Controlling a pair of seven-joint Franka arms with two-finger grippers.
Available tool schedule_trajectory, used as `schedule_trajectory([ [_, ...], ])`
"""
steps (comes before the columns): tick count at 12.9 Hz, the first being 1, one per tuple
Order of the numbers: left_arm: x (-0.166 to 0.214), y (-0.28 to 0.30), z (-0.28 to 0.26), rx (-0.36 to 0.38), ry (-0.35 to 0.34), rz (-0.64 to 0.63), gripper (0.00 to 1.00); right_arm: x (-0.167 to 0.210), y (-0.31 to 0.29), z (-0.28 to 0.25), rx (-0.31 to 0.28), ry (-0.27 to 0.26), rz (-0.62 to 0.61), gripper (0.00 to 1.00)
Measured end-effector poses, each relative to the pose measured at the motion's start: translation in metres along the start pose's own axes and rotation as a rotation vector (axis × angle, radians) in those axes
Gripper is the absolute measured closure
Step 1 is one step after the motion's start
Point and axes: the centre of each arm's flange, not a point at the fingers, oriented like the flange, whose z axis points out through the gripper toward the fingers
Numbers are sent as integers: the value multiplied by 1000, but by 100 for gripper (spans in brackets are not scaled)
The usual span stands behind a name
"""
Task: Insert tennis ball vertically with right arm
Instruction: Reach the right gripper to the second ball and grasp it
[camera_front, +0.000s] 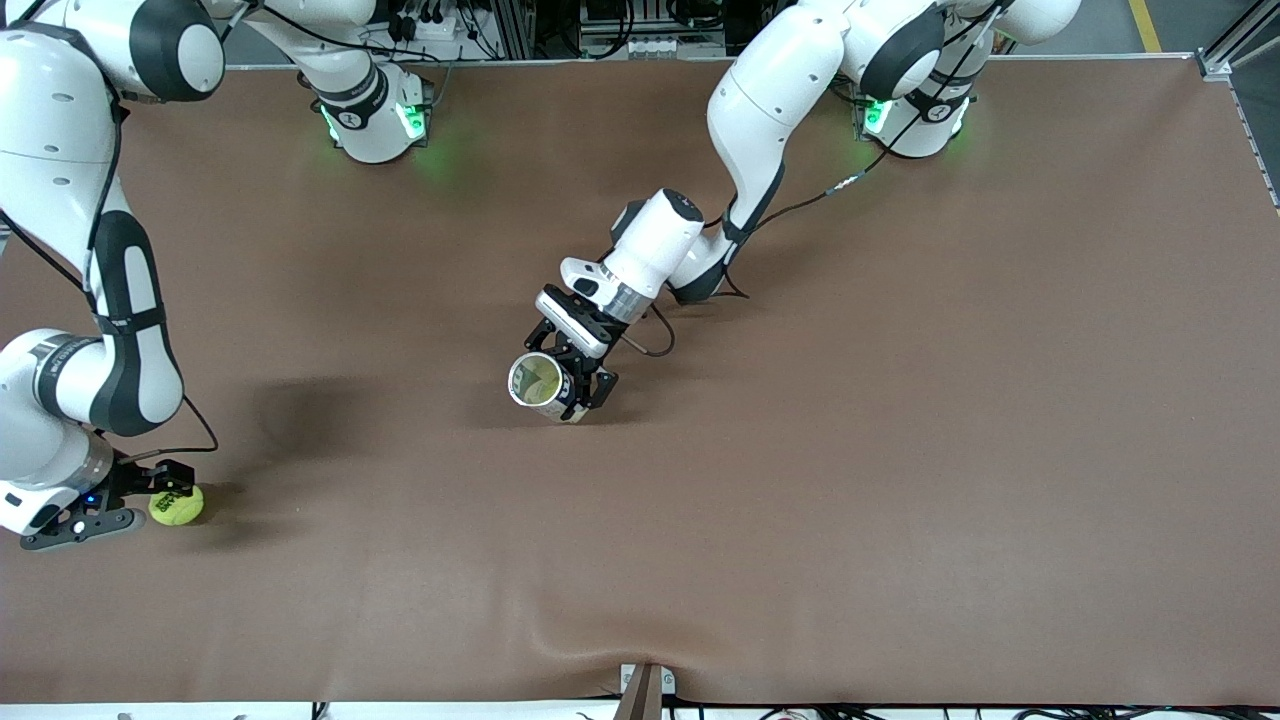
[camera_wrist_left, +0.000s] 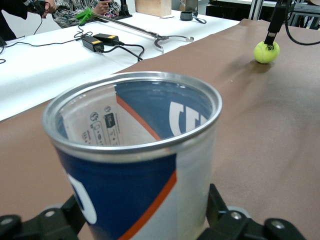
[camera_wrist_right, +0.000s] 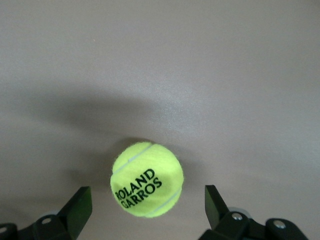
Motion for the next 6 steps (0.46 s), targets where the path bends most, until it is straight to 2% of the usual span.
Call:
schedule_trajectory([
  [6, 1, 0, -1, 4, 7, 0, 0, 1, -4, 29, -22, 43, 2, 0],
])
